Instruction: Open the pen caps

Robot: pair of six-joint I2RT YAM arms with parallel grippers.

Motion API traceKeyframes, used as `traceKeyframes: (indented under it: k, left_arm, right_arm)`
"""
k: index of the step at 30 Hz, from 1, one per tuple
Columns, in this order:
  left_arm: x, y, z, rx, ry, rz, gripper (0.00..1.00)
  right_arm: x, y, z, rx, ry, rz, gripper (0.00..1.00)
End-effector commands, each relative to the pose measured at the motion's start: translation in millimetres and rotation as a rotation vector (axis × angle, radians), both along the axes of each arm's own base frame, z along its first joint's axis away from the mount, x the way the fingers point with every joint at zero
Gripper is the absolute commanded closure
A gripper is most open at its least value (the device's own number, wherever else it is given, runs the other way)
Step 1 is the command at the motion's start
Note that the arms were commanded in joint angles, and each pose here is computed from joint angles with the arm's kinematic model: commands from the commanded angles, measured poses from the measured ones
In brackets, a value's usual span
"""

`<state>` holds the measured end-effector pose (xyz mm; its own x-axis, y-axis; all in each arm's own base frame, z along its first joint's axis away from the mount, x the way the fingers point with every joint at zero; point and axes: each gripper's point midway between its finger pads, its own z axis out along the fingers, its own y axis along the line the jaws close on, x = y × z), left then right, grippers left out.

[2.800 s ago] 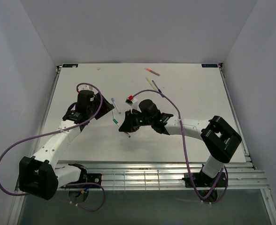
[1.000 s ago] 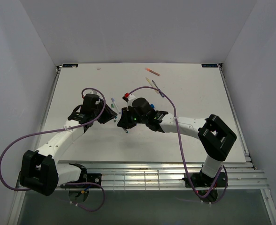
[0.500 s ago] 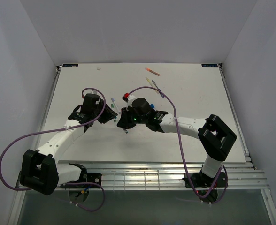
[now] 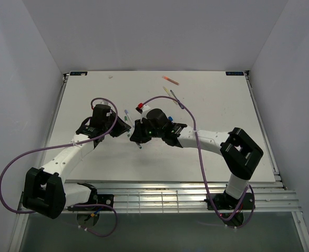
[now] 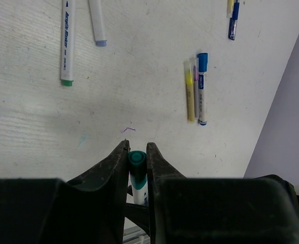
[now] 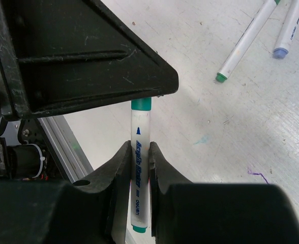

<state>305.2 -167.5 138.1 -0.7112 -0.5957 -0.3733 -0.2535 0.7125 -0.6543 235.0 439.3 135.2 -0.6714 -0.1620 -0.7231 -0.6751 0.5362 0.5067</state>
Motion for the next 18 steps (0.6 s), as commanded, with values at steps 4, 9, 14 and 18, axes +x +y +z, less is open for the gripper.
traceKeyframes:
  k: [4,9,14,18]
  left_arm:
    - [-2.0,-9.7,10.1,-0.044,-0.011,-0.037,1.00]
    - [0.5,-9.1,8.7,-0.055,0.015,-0.011,1.00]
    - [16.1,-4.0,23.6,-0.071,0.004,0.046,1.00]
    - [27.0,-16.9,58.5,-0.193,-0.112,-0.016,1.00]
  right_arm:
    - [10.0,14.6,22.5,0.053,-0.052,0.000,0.92]
    - [21.1,4.9,13.3,-0.045,-0.099,-0.068,0.92]
    - [22.4,-27.2,-5.7,-0.239,-0.158,-0.156,0.92]
    - [16.4,-44.4,-4.8,-0.265,-0.174,-0.171,0.92]
